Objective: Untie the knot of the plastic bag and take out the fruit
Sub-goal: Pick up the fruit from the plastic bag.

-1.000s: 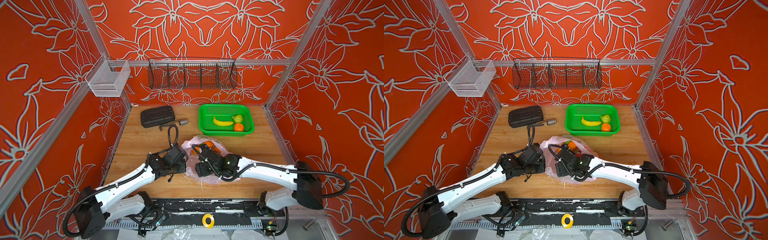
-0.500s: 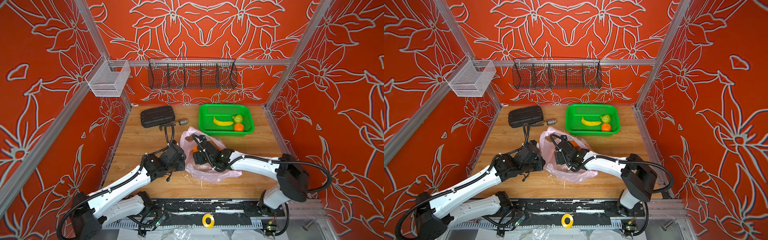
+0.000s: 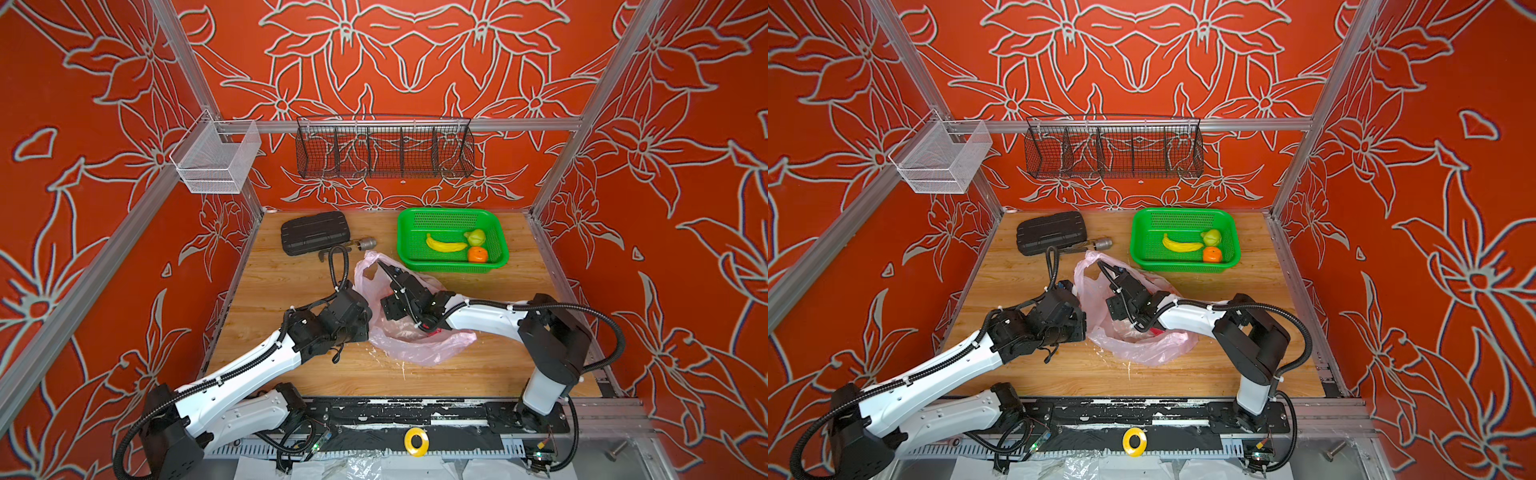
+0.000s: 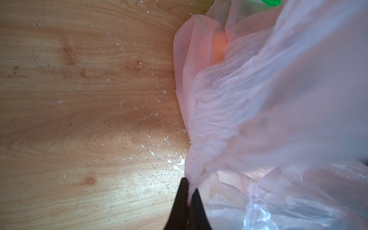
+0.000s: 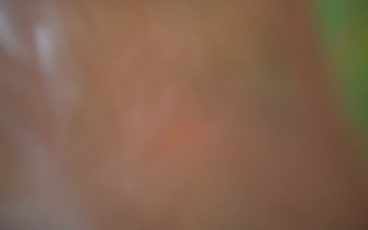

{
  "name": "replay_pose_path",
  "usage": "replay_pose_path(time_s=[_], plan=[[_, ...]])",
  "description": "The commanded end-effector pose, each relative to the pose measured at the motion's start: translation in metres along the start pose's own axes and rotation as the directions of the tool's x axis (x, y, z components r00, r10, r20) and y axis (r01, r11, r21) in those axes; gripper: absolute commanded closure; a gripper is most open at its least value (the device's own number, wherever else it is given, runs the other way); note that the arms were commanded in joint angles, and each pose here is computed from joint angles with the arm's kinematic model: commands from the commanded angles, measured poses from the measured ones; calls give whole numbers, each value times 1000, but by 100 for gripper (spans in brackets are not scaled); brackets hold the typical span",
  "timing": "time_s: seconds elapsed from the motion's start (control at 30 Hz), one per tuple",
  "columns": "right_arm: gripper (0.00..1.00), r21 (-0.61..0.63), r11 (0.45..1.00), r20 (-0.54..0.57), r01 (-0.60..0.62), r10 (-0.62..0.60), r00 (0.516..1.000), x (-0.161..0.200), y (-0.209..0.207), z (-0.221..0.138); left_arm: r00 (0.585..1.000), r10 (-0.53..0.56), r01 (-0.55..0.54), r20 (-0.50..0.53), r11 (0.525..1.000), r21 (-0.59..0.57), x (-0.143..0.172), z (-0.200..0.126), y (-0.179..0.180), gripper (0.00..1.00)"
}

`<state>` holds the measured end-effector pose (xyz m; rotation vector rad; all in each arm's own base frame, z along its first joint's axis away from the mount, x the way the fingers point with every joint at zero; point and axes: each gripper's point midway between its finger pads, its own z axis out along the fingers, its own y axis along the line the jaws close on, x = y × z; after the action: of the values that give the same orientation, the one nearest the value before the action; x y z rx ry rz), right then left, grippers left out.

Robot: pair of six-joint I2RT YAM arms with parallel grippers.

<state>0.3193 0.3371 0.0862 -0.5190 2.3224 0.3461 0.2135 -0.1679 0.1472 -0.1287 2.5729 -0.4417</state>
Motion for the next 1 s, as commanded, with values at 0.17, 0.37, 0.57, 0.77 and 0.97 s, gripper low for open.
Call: replay_pose_path(time_s=[0.17,0.37,0.57,0.77,0.97], plan=[[23,-62,998,-16,6,-7,1000,-6,6,24,1000,3,-3,10,1000,-10,-3,-4,2,100],[33,-77,997,-48,-3,-1,999,1,8,34,1000,2,-1,6,1000,-10,-3,-3,2,100],[49,-61,998,-56,-17,14,998,0,4,28,1000,-3,3,21,1000,-21,-5,-4,5,73],[57,-84,996,-27,-27,25,999,-4,3,7,997,1,-3,77,1000,17,-15,-20,1,21],[58,-111,992,-2,-53,53,999,-8,3,-11,990,23,-34,140,997,72,-38,-37,-11,3]])
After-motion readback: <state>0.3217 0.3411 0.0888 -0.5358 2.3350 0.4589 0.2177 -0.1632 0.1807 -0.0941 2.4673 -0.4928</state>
